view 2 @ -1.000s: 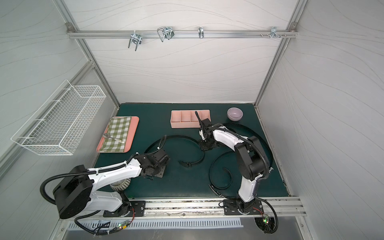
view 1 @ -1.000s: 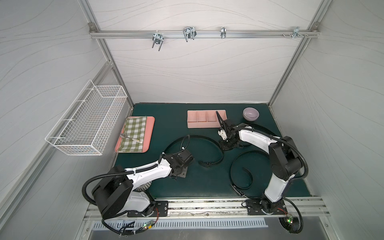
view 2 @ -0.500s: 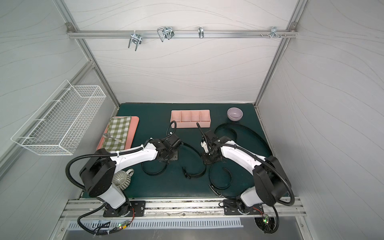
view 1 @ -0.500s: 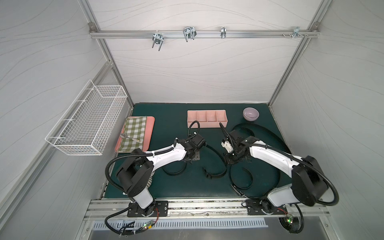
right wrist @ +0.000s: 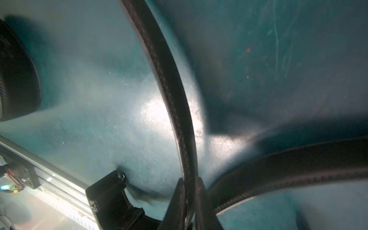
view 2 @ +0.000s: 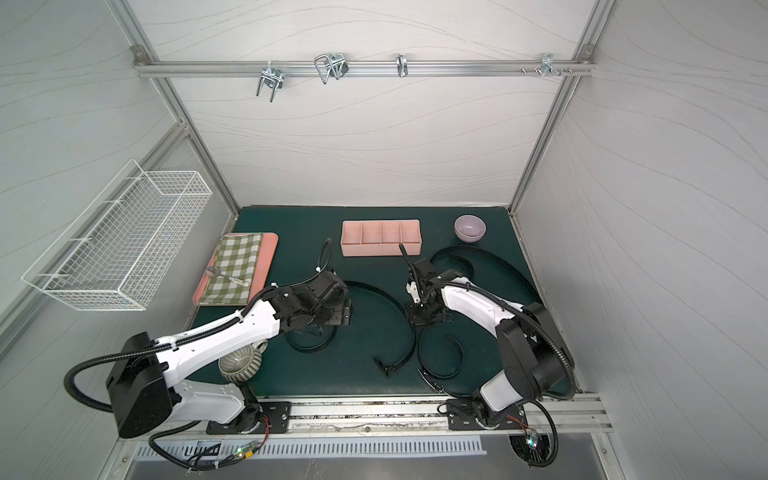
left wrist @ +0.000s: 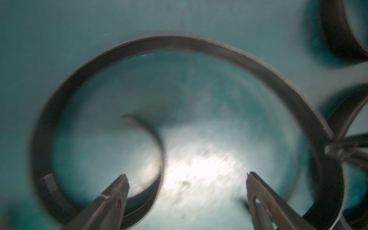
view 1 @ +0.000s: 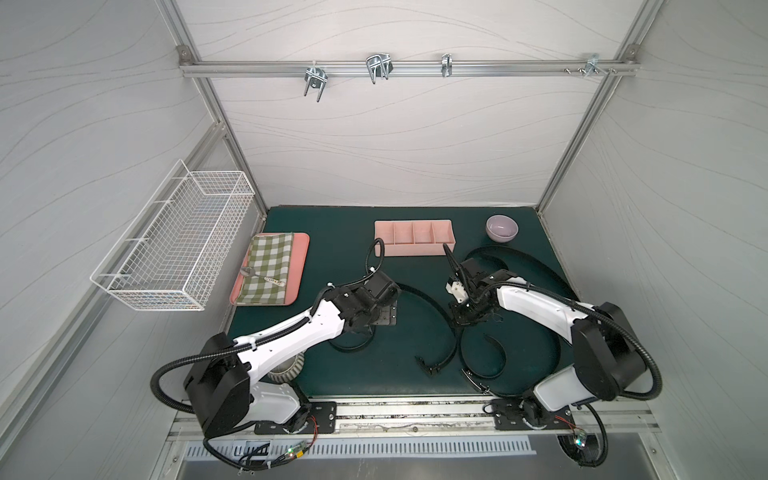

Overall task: Place the belts into the storage roll
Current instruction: Roll the belt at the center of the board.

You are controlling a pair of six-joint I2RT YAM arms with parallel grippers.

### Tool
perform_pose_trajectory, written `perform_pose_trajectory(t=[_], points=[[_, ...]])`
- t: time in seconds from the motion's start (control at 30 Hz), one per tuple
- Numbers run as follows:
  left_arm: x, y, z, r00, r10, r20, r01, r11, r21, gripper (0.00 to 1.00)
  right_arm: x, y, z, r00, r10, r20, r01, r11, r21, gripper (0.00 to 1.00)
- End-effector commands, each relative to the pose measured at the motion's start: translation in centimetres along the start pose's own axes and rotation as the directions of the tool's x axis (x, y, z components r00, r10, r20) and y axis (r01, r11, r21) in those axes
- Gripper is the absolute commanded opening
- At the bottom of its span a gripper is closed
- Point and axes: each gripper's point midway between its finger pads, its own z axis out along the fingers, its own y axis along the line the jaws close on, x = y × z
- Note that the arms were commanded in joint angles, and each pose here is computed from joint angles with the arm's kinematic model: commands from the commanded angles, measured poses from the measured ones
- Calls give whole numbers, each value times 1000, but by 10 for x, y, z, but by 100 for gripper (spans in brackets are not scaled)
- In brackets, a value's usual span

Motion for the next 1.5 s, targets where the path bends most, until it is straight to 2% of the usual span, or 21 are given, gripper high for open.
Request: perform_pose_trajectory(t=[0.0,0.1,0.23,0.4,0.43,0.5,0.6,0.7,0.77,0.87,1.0,1.17,1.3,1.47], points=[[39,40,9,988,71,-139,-93,983,-156,80,-8,5,-2,1000,-6,5,6,999,-54,13],[52,48,16,980,84,-180,-117,977,-176,77,-11,3,-2,1000,-2,12,2,998,-57,13],[62,43,28,971,117,-210,-148,979,-142,70,-12,2,0,1000,7,8,-6,998,-68,13],[78,46,42,954,132,-268,-175,974,-143,37,-11,1,-1,1000,8,6,-7,997,-75,13],[80,46,43,953,132,-272,-174,975,-138,34,-11,0,-2,1000,8,10,-8,997,-75,13],[82,42,47,952,127,-278,-166,979,-122,18,-11,-2,-3,1000,10,13,-9,997,-75,12],[79,34,54,953,115,-279,-151,982,-112,0,-10,-3,-5,1000,6,18,-5,997,-78,10],[67,21,61,961,79,-266,-110,988,-106,0,-8,-3,-8,1000,3,23,-1,997,-78,9],[53,8,67,968,16,-251,-41,995,-96,0,-8,-2,-9,1000,5,30,-3,996,-84,8],[26,-20,80,953,-162,-257,161,987,-23,0,-5,1,-9,999,18,35,-14,995,-100,7],[-14,-54,99,899,-355,-256,381,923,58,0,1,1,-7,998,35,48,-30,995,-96,7],[-46,-83,115,837,-456,-303,506,855,110,0,5,12,-2,995,76,68,-66,989,-136,7],[-45,-92,125,799,-496,-341,562,817,128,0,4,39,5,991,118,70,-101,971,-215,8],[-39,-98,122,785,-501,-364,580,801,147,0,2,56,22,989,144,40,-128,955,-266,9]])
